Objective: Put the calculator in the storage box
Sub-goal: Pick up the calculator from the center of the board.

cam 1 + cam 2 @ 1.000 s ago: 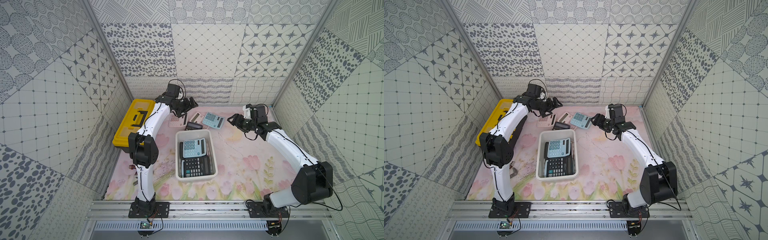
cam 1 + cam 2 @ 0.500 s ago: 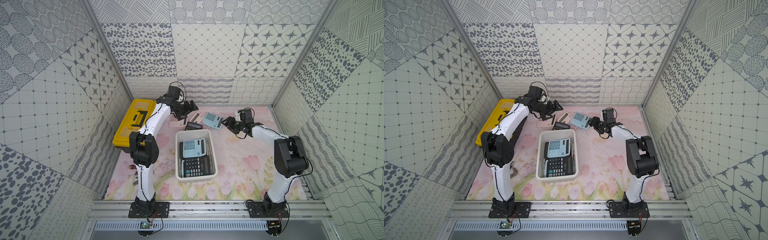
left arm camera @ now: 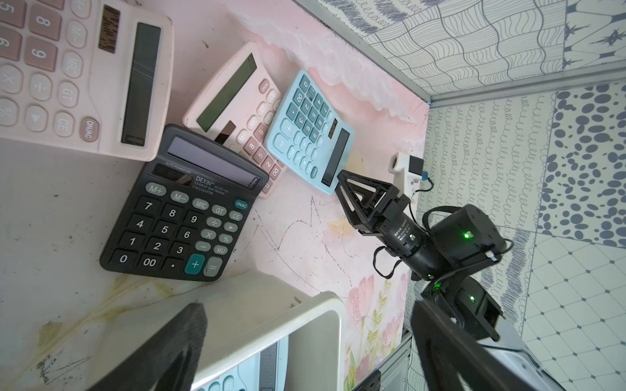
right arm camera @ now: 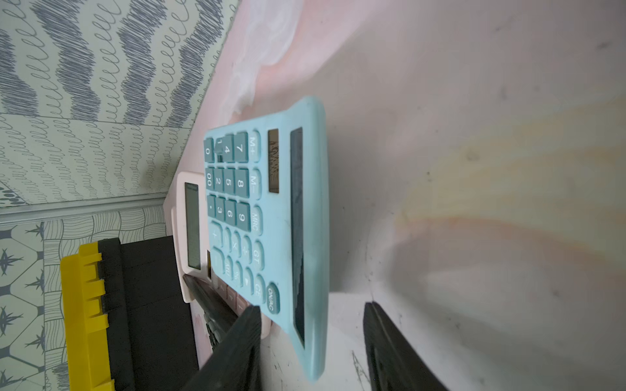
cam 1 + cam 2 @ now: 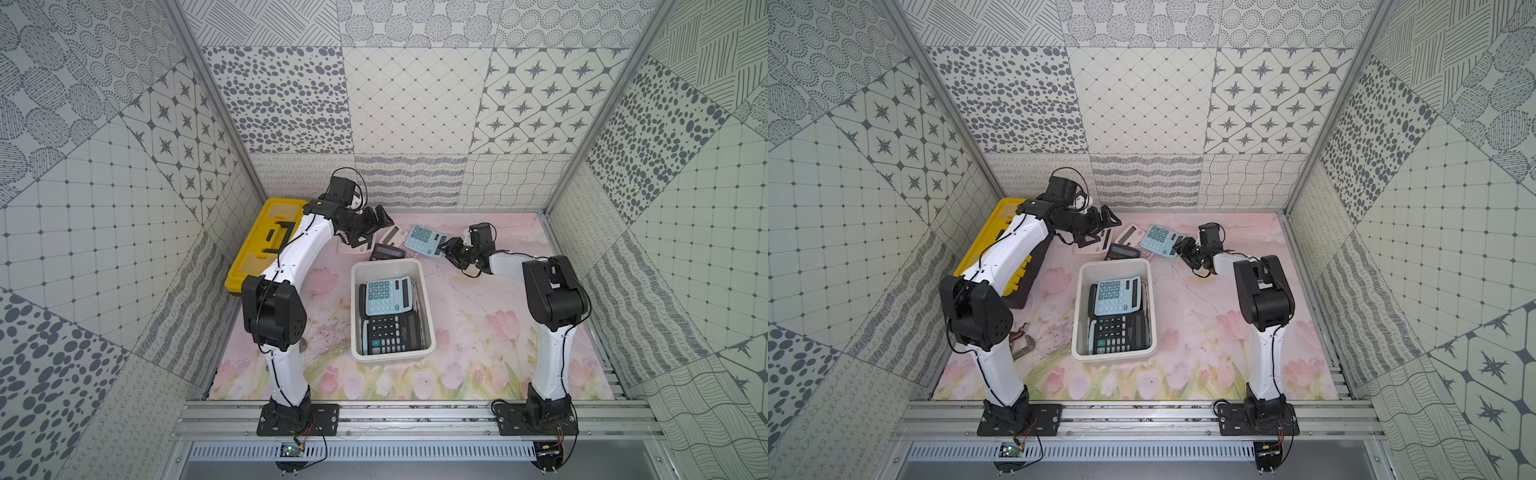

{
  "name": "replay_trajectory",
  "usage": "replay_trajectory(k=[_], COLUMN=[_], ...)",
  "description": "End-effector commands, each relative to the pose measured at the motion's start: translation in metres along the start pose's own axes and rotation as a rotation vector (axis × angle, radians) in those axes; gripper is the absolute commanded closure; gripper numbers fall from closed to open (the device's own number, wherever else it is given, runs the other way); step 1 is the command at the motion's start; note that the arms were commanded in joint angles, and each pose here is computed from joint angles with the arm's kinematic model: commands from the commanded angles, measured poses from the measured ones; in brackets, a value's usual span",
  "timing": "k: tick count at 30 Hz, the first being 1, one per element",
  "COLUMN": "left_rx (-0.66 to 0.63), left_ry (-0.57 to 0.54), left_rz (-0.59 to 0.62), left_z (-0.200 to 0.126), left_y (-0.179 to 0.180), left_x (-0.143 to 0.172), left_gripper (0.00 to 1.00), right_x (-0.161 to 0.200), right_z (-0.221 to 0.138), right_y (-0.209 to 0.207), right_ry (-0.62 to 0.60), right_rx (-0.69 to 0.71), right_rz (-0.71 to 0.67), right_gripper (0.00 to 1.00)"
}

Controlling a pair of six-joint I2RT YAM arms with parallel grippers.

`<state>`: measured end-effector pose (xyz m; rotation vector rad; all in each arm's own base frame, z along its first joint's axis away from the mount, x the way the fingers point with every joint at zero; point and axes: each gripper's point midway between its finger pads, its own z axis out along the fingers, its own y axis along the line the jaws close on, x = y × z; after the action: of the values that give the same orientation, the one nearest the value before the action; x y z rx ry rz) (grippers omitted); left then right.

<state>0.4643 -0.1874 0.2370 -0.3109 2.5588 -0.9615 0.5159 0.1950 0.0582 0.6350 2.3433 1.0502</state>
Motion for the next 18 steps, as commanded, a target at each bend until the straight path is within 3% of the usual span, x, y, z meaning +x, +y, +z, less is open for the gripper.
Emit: replay_trajectory(k=[1, 10, 18], left_rx=[0.066, 0.065, 0.085], left_ry=[-0.007, 0.012, 0.023], left_rz=[0.016, 0.009, 0.058], left_z=[-0.008, -0.007, -0.019], left_y=[-0.014, -0.013, -0.035], left_x=[0.003, 0.015, 0.030], left_gripper=[0.00, 0.00, 0.00], right_x=[-0.009, 0.005, -0.004], right_z=[0.011, 0.028, 0.024], right_y=[0.020, 0.012, 0.018], right_ry=[-0.031, -0.030, -0.079], right_rx=[-0.087, -0.099, -0.129], right_rz=[0.002, 0.041, 0.040], right_gripper=[0.48, 0.57, 0.89])
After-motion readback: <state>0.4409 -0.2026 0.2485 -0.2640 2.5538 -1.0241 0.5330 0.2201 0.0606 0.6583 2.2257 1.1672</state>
